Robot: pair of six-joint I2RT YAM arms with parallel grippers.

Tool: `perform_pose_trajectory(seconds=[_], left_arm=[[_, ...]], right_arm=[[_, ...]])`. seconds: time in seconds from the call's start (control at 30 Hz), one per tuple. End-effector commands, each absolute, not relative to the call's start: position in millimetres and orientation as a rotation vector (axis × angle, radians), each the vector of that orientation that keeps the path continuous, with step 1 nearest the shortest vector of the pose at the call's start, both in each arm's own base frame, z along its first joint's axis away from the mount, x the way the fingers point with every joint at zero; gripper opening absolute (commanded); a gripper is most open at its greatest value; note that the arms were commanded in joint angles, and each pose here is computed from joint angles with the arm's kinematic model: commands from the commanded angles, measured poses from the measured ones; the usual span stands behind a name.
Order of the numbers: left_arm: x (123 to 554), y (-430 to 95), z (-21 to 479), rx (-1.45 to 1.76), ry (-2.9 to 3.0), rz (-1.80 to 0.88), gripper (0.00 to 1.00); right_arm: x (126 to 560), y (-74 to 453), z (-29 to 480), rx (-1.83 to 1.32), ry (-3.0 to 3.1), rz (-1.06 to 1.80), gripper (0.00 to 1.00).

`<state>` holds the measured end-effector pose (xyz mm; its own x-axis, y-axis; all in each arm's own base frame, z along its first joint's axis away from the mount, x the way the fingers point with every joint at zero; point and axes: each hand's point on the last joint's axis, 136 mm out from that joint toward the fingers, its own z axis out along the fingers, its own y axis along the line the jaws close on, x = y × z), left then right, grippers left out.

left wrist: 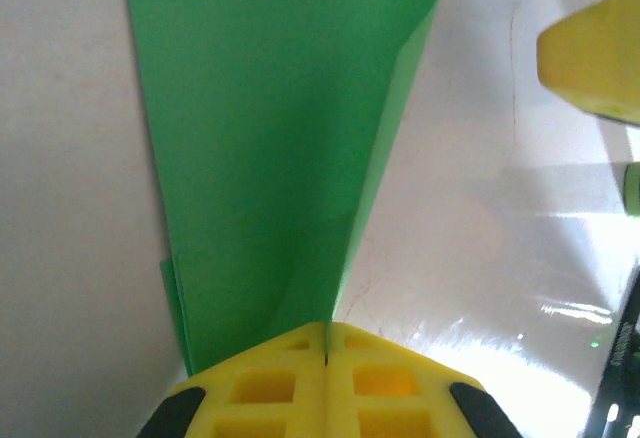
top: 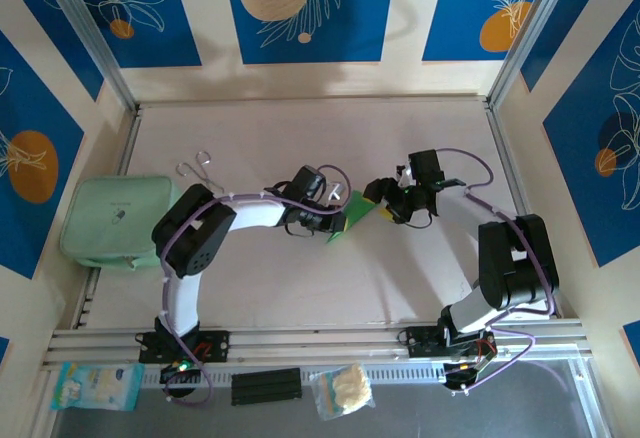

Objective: Fold a paper plane with a square sheet of paper (pick it up from the middle)

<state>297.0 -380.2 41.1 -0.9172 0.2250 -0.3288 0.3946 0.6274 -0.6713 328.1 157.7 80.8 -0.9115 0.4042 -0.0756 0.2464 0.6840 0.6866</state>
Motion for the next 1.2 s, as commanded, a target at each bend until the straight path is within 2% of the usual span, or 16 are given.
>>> perform_pose_trajectory(seconds=[0.0, 0.6, 1.17], left_arm=[[304, -388, 50, 0.363, 2.652, -1.295, 0.00], [313, -386, 36, 0.151, 2.671, -1.377, 0.00], [314, -382, 27, 0.049, 2.687, -1.438, 0.01]], right_arm=[[324, 162, 75, 0.462, 2.689, 1.085, 0.67], [336, 184, 41, 0.398, 2.819, 1.032, 0.51], [340, 186, 18, 0.427, 2.868, 0.993, 0.46]])
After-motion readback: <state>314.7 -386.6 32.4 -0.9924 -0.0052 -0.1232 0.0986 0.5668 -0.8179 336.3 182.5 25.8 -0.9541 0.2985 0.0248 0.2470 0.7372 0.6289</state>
